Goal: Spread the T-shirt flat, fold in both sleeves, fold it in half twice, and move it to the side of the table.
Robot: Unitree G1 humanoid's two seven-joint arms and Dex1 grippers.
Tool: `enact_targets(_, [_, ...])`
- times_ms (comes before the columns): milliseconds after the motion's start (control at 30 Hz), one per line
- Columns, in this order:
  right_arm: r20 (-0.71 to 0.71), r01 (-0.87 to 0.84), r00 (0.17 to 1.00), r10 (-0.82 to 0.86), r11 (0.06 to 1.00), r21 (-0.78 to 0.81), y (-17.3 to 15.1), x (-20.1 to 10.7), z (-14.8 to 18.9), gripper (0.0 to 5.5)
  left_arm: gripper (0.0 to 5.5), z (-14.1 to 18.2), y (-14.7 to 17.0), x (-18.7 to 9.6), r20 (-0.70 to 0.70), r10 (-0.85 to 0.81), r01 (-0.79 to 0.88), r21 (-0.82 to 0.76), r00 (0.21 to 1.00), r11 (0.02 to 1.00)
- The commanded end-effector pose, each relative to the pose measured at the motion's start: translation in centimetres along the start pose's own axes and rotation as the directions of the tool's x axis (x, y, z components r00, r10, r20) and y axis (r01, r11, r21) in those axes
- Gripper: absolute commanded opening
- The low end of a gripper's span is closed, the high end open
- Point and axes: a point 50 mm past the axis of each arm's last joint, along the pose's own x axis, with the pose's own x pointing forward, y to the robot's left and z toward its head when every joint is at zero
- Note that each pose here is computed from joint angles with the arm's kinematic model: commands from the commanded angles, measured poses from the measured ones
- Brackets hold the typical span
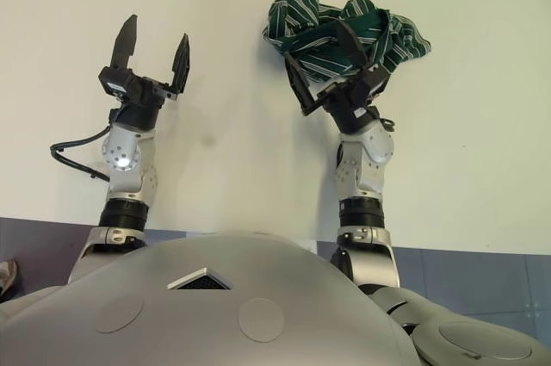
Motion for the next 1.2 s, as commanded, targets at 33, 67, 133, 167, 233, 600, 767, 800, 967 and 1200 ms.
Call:
enact_targets(33, [-0.013,-0.007,1.0,0.007,1.0,-0.01,-0.18,-0.04,-0.13,5.4,4.38,-0.15,0.04,0.01,-0.011,-0.001,0.001,0.0,1.0,1.0])
enact_targets(67, [-0.015,-0.007,1.0,0.007,1.0,-0.01,-0.19,-0.04,-0.17,5.4,4.38,-0.14,0.04,0.01,-0.011,-0.001,0.001,0.001,1.0,1.0])
enact_targets(133, [-0.017,-0.007,1.0,0.006,1.0,-0.011,-0.21,-0.05,-0.21,5.4,4.38,-0.14,0.03,0.0,-0.011,0.0,0.0,-0.001,1.0,1.0])
enact_targets(167, [-0.017,-0.006,1.0,0.006,1.0,-0.011,-0.22,-0.06,-0.22,5.4,4.38,-0.15,0.02,0.0,-0.011,0.0,0.0,-0.001,1.0,1.0])
enact_targets(233, [-0.017,-0.006,1.0,0.006,1.0,-0.012,-0.24,-0.07,-0.23,5.4,4.38,-0.14,0.01,-0.01,-0.01,0.0,0.0,-0.001,1.0,1.0])
enact_targets(600, [-0.027,-0.009,1.0,0.008,1.0,-0.024,-0.22,-0.24,-0.39,5.4,4.38,-0.05,-0.08,-0.01,-0.009,0.0,0.0,0.004,1.0,1.0])
enact_targets(767, [-0.029,-0.01,1.0,0.009,1.0,-0.027,-0.19,-0.21,-0.43,5.4,4.38,-0.08,-0.08,-0.01,-0.01,0.0,0.0,0.004,1.0,1.0])
enact_targets(800, [-0.029,-0.01,1.0,0.009,1.0,-0.028,-0.2,-0.21,-0.44,5.4,4.38,-0.09,-0.08,0.0,-0.01,0.0,0.0,0.004,1.0,1.0])
enact_targets(967, [-0.03,-0.009,1.0,0.009,1.0,-0.03,-0.2,-0.24,-0.46,5.4,4.38,-0.11,-0.09,0.03,-0.01,0.0,0.0,0.005,1.0,1.0])
enact_targets(1200, [-0.031,-0.01,0.999,0.009,0.999,-0.03,-0.2,-0.24,-0.49,5.4,4.38,-0.13,-0.08,0.01,-0.011,-0.001,0.001,0.004,1.0,1.0])
